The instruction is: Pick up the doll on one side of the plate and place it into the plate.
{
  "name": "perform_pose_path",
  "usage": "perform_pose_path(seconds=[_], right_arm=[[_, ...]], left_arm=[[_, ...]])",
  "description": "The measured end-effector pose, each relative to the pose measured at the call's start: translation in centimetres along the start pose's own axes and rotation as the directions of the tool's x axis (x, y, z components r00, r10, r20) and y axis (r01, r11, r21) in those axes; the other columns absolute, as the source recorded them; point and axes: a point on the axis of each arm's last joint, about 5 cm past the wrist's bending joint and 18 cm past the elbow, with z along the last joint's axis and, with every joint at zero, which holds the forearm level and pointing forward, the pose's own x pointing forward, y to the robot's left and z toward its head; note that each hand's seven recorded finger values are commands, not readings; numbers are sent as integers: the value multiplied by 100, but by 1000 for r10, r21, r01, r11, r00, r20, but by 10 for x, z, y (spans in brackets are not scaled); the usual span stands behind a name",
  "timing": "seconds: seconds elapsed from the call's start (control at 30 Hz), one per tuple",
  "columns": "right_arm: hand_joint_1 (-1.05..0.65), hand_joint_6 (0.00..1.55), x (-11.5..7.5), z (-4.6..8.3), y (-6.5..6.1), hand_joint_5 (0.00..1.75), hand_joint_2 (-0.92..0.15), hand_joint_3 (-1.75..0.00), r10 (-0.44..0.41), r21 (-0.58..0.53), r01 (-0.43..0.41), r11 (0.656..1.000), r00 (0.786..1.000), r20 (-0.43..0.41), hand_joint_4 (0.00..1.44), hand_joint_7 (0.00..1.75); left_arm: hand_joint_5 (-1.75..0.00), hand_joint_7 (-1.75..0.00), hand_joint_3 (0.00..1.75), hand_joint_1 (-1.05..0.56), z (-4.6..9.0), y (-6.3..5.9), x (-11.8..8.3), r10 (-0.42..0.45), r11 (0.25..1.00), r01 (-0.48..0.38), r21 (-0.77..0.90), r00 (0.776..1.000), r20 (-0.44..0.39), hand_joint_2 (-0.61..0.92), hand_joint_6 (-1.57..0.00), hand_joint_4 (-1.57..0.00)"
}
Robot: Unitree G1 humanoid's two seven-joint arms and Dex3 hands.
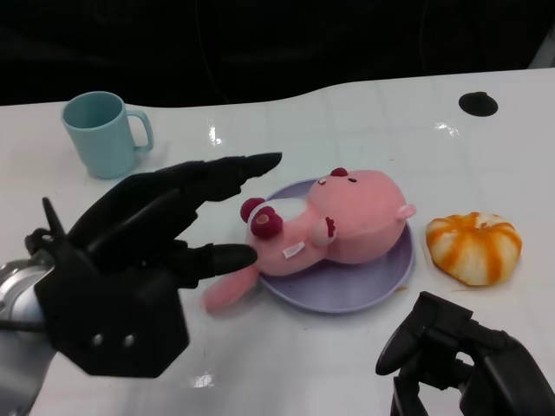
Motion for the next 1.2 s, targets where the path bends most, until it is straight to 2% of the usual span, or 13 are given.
perform_pose_path(seconds=[0.03,0.07,0.17,0.23,0.27,0.33,0.37,0.47,0.57,0.7,0.9,0.97,1.2], right_arm=[[6,64,0,0,0,175,-39,-139,0,0,0,1000,1000,0,72,152],[6,64,0,0,0,175,-39,-139,1,0,-1,1000,1000,0,72,152],[6,64,1,0,0,175,-39,-138,2,1,-2,1000,1000,1,72,152],[6,65,1,0,1,175,-39,-138,3,1,-3,1000,1000,3,72,151],[5,65,1,0,1,174,-39,-137,3,2,-3,1000,1000,3,72,151],[5,64,2,0,1,174,-39,-137,4,2,-4,1000,1000,4,71,151],[6,64,2,0,1,175,-39,-137,5,2,-5,1000,1000,5,71,150],[6,64,2,0,1,174,-39,-136,5,1,-5,1000,1000,6,71,150],[6,65,2,0,1,174,-40,-136,5,1,-5,1000,1000,5,71,150],[7,64,2,0,0,174,-40,-136,3,1,-3,1000,1000,4,71,150],[7,64,2,-1,-2,174,-41,-135,-5,-6,5,1000,1000,-2,71,150],[8,64,2,-2,-4,174,-42,-135,-7,-10,7,1000,1000,-3,71,150],[8,64,0,-3,-8,175,-43,-134,-13,-18,12,1000,1000,-14,71,151]], left_arm=[[-41,-12,27,-58,-1,-1,-3,9,1000,-9,-14,1000,6,92,-43,-32],[-50,-13,20,-49,-3,-1,-7,24,999,-23,-38,1000,11,92,-50,-37],[-65,-15,14,-38,-8,-6,-18,99,979,-95,-183,995,16,92,-62,-45],[-84,-20,14,-29,-10,-13,-27,140,947,-136,-293,990,-5,92,-70,-48],[-93,-23,17,-25,-10,-18,-31,158,922,-155,-356,987,-23,92,-73,-48],[-108,-50,36,-20,-10,-24,-39,178,865,-184,-466,982,-58,85,-71,-53],[-112,-71,56,-16,-8,-26,-42,177,842,-192,-504,981,-78,77,-71,-61],[-120,-100,97,-8,-3,-27,-52,154,792,-207,-574,978,-140,60,-73,-74],[-135,-116,116,-5,0,-27,-61,135,752,-217,-622,975,-177,53,-75,-76],[-154,-131,119,-5,3,-32,-69,78,679,-223,-700,969,-233,56,-74,-79],[-171,-149,117,-8,4,-36,-71,16,590,-255,-766,952,-305,57,-76,-85],[-174,-154,117,-8,3,-38,-71,-1,571,-272,-774,943,-332,57,-75,-85],[-175,-172,138,-8,-4,-49,-71,-85,473,-297,-829,922,-378,46,-70,-90]])
